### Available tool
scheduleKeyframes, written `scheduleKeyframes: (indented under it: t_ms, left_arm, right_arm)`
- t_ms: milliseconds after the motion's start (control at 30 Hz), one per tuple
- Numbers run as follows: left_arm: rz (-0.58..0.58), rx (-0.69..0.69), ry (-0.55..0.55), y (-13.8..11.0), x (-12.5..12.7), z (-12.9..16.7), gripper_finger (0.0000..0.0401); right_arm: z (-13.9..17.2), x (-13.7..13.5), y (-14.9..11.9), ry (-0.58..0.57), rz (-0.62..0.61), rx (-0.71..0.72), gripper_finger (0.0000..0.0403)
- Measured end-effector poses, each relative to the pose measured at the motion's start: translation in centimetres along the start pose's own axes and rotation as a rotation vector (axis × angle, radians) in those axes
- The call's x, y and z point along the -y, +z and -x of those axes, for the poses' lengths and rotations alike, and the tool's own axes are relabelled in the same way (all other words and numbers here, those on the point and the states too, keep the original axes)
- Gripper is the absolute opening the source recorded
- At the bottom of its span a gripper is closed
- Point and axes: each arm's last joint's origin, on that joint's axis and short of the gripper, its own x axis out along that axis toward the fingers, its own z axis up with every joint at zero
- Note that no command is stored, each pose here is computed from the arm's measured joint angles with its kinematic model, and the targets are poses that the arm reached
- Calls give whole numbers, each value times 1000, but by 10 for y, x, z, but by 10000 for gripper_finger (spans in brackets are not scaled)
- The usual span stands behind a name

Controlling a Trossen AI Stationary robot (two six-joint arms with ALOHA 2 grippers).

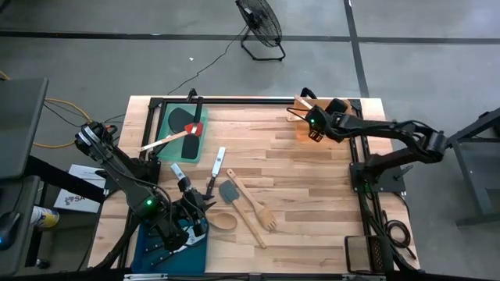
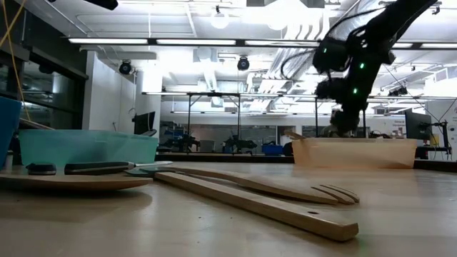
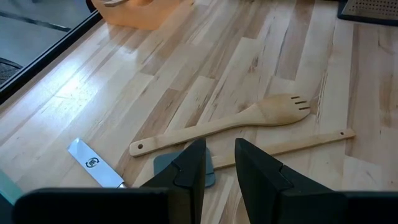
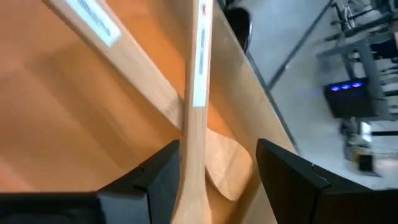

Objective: Pick & Place Kitchen Items
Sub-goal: Put the black knife into the blue bin

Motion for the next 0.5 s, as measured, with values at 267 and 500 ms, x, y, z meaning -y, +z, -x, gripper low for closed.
scheduleKeyframes:
  t_ms: [267, 500]
  left_arm:
    - [-12, 29, 12, 1, 0, 0, 83]
    - [1, 64, 29, 3, 0, 0, 83]
  right_arm:
    - [39, 17, -3, 221, -182, 173, 200]
    - [67, 18, -2, 590, -310, 324, 199]
